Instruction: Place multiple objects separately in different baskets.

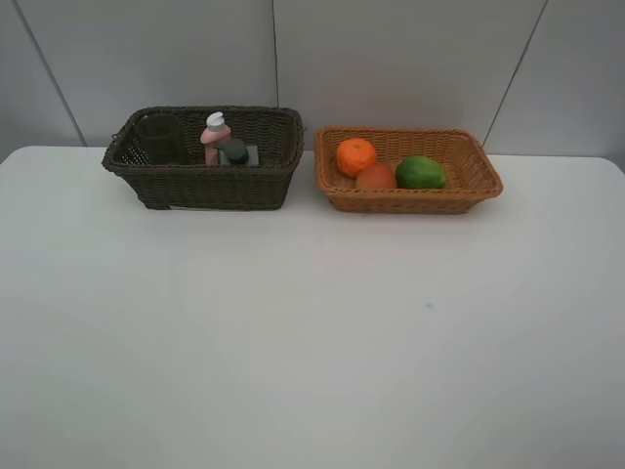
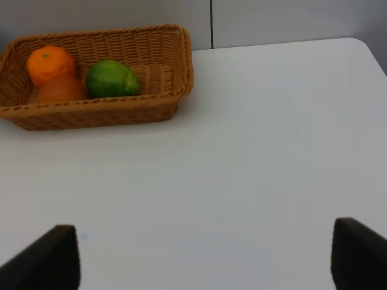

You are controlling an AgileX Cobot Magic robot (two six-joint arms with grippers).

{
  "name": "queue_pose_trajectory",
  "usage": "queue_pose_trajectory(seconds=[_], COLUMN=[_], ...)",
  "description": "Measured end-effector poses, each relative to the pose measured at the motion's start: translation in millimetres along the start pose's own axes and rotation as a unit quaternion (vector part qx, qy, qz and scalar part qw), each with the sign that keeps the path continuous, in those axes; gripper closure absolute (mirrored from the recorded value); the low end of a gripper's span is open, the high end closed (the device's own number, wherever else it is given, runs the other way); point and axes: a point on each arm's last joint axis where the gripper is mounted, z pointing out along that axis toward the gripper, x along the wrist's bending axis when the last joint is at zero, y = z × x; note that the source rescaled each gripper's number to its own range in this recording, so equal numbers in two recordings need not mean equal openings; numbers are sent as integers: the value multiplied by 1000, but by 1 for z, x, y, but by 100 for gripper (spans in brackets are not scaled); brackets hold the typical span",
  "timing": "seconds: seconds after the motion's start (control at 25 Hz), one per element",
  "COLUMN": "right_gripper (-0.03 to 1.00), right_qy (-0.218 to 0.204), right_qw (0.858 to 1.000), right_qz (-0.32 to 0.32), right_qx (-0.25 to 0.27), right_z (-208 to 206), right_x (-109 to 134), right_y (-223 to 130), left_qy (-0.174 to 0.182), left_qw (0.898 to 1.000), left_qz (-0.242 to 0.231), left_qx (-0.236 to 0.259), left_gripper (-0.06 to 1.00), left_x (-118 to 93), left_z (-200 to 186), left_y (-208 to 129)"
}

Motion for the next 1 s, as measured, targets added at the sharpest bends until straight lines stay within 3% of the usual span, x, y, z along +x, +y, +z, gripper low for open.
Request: queue_pose_trajectory(seconds=[0.36,0.8,1.0], right_gripper=[13,13,13], right_qy=[0,0,0], right_qw=[1000,1000,1000], right_qz=[0,0,0], right_qx=[0,0,0], right_z=[0,0,0], right_x=[0,0,0], right_y=[0,0,0], left_qy=[20,1,2], left_qw=[993,989,982], left_qz=[-81,-87,-84], left_qx=[-82,-124,-171], left_gripper=[-6,-6,-6], left_x=[3,-4,-5], left_z=[-28,-20,-26], left_y=[-50,-81,-89])
